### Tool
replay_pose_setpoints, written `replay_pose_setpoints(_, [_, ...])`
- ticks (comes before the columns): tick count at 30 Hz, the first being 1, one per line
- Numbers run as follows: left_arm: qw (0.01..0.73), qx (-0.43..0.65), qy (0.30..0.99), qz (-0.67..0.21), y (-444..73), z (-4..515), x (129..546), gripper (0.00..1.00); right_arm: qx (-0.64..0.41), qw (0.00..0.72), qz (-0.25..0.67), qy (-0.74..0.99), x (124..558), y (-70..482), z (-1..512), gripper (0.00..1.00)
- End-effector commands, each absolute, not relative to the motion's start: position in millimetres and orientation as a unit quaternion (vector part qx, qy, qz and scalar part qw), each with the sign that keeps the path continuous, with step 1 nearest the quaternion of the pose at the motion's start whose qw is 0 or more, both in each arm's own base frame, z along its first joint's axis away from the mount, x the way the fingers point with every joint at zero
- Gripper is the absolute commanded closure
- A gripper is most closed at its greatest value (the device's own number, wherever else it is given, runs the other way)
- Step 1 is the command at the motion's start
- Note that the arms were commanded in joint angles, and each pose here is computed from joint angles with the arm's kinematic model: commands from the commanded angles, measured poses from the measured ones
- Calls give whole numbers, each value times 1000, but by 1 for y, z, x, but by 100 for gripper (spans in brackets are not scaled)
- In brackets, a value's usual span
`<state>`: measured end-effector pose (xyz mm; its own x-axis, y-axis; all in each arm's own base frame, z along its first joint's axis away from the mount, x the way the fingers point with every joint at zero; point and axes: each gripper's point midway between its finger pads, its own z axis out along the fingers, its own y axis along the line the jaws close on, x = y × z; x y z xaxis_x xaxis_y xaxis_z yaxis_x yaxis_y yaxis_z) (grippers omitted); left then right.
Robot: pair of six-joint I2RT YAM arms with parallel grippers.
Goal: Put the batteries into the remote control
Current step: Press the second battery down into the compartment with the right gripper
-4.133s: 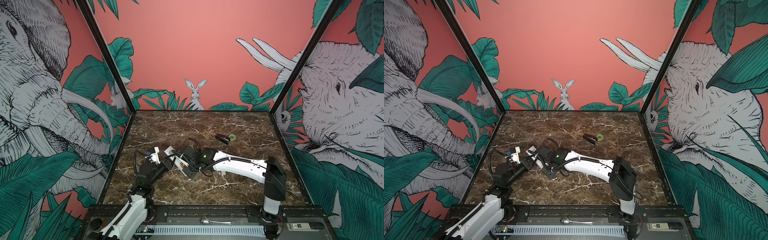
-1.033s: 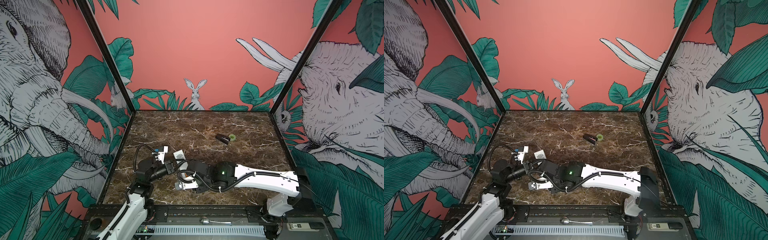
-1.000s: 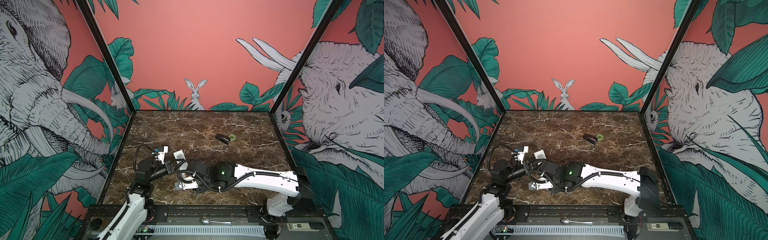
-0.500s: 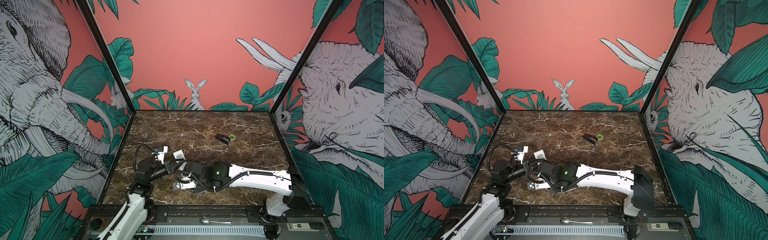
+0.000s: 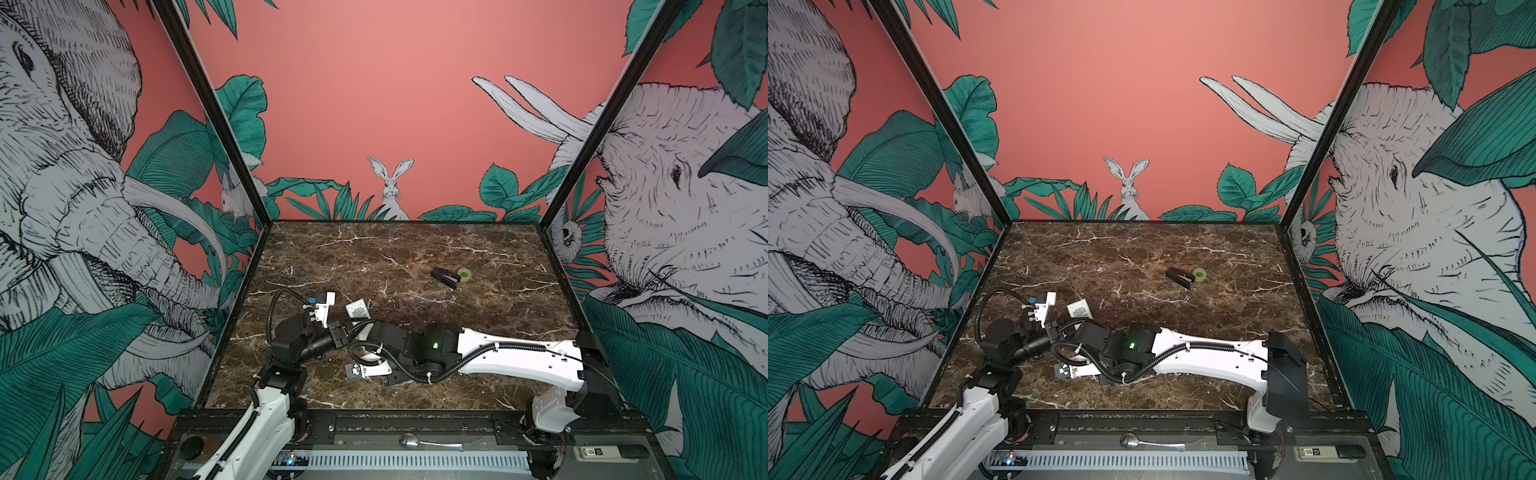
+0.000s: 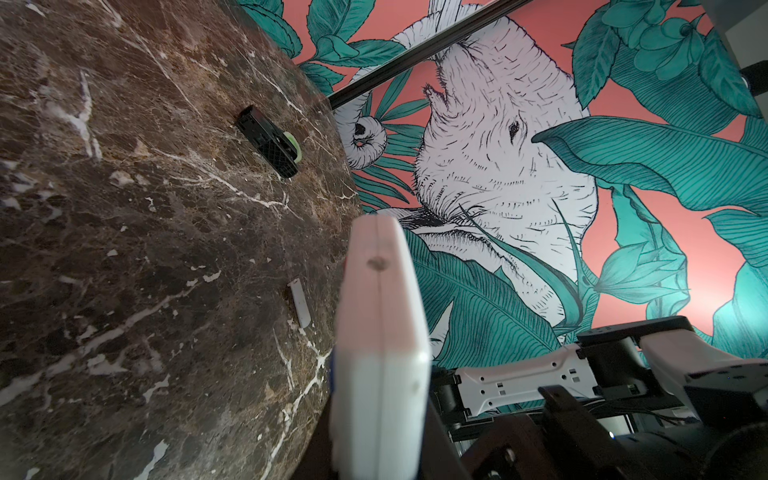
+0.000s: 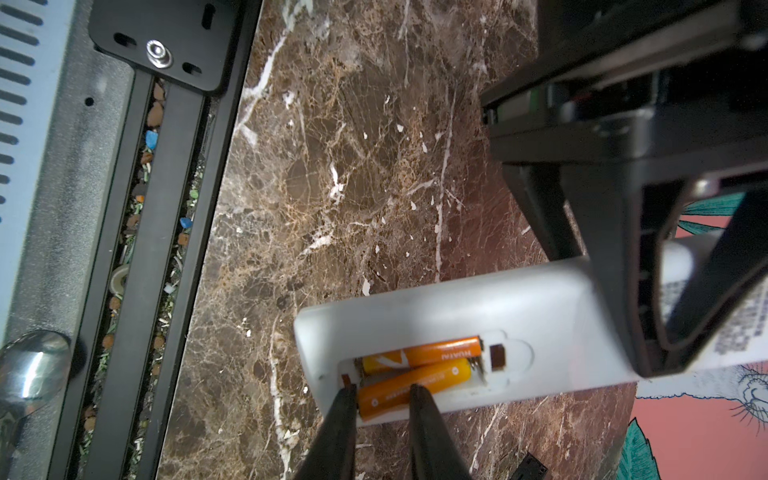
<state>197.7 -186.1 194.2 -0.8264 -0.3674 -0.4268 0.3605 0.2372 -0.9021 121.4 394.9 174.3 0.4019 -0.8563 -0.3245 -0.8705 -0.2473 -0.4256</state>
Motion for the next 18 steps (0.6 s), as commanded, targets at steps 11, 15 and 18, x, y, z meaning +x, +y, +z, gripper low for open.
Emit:
replay_pose_setpoints(11, [312, 30, 706, -635, -189, 221, 194, 100, -781, 293, -9, 551, 139, 402, 173, 80])
replay_pose_setpoints(15, [311, 36, 703, -639, -190, 225, 193, 100, -779, 297, -10, 552, 141, 404, 173, 81])
replay_pose_setpoints(18, [310, 37, 702, -640, -190, 225, 192, 100, -779, 299, -6, 552, 141, 407, 173, 81])
